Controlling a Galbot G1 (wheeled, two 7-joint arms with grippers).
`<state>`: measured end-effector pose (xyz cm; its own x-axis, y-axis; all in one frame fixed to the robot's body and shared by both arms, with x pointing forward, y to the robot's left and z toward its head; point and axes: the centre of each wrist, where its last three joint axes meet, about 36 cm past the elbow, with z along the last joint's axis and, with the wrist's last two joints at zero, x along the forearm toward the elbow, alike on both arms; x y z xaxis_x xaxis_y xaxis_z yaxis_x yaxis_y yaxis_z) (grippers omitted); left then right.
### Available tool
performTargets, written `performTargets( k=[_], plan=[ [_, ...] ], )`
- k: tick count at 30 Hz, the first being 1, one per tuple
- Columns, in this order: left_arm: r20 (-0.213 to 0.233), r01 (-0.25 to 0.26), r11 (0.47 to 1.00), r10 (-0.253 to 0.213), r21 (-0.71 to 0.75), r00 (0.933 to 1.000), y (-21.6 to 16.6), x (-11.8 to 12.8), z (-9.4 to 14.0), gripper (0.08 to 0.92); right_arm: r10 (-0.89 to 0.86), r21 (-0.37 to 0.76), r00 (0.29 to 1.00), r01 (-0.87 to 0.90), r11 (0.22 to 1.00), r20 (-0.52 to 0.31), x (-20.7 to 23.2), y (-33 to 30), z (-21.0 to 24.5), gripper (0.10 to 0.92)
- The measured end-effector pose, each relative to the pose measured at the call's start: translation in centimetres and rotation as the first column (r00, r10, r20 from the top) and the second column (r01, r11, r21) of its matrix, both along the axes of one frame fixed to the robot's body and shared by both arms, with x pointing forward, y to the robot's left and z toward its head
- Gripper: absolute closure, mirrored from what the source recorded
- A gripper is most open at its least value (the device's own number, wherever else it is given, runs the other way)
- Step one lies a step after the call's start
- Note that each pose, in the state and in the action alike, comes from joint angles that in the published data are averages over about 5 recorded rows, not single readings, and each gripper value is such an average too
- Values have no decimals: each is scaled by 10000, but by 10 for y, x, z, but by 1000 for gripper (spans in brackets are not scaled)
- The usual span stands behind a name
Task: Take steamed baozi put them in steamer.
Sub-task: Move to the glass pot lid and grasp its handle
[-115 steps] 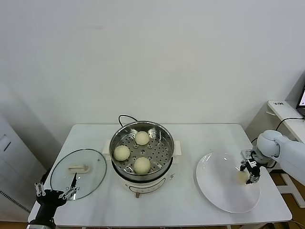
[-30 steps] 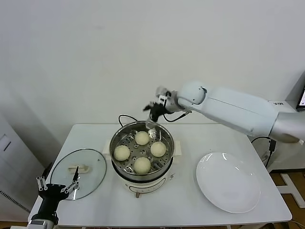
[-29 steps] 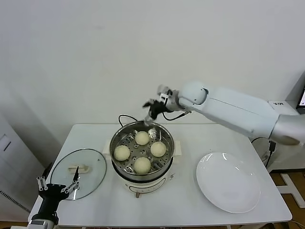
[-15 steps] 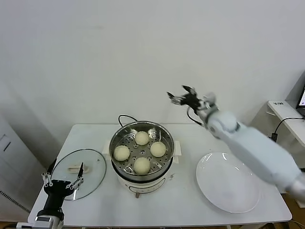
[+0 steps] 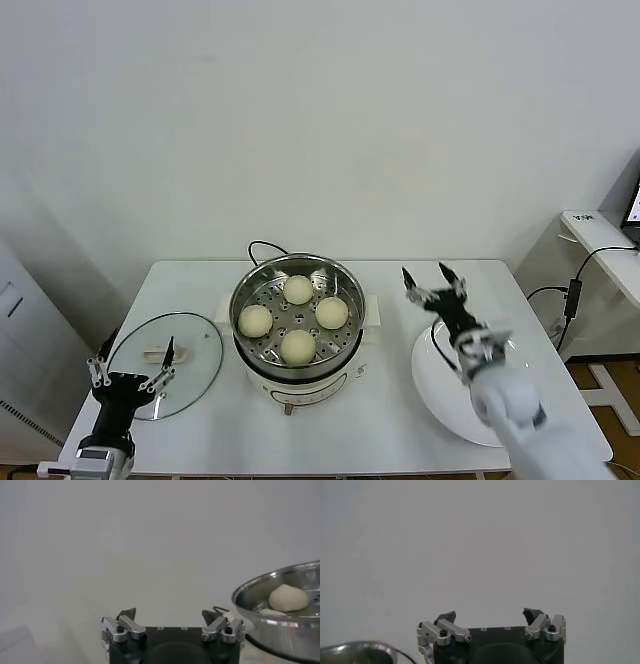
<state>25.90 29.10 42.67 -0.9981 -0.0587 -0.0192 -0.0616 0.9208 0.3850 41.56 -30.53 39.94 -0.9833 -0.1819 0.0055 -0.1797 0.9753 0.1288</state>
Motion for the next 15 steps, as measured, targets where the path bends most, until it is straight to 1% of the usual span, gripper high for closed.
performTargets(
  k=[5,9,12,15],
  plan=[
    [-99,77,9989,-72,471,9999,2,-2,-12,177,-624,179,9960,637,9978,-646,-59,3,-23,200],
    [-124,204,9898,-189,1409,9997,5,-4,-27,177,-1052,144,9895,1071,9941,-990,-90,4,-31,200],
    [-182,300,9669,-263,2535,9995,12,-6,-43,177,-1291,53,9852,1305,9914,-1128,-104,2,-33,200],
    [-340,381,9265,-273,3744,9990,20,-9,-62,177,-1460,8,9813,1473,9891,-1250,-116,2,-34,200]
  ],
)
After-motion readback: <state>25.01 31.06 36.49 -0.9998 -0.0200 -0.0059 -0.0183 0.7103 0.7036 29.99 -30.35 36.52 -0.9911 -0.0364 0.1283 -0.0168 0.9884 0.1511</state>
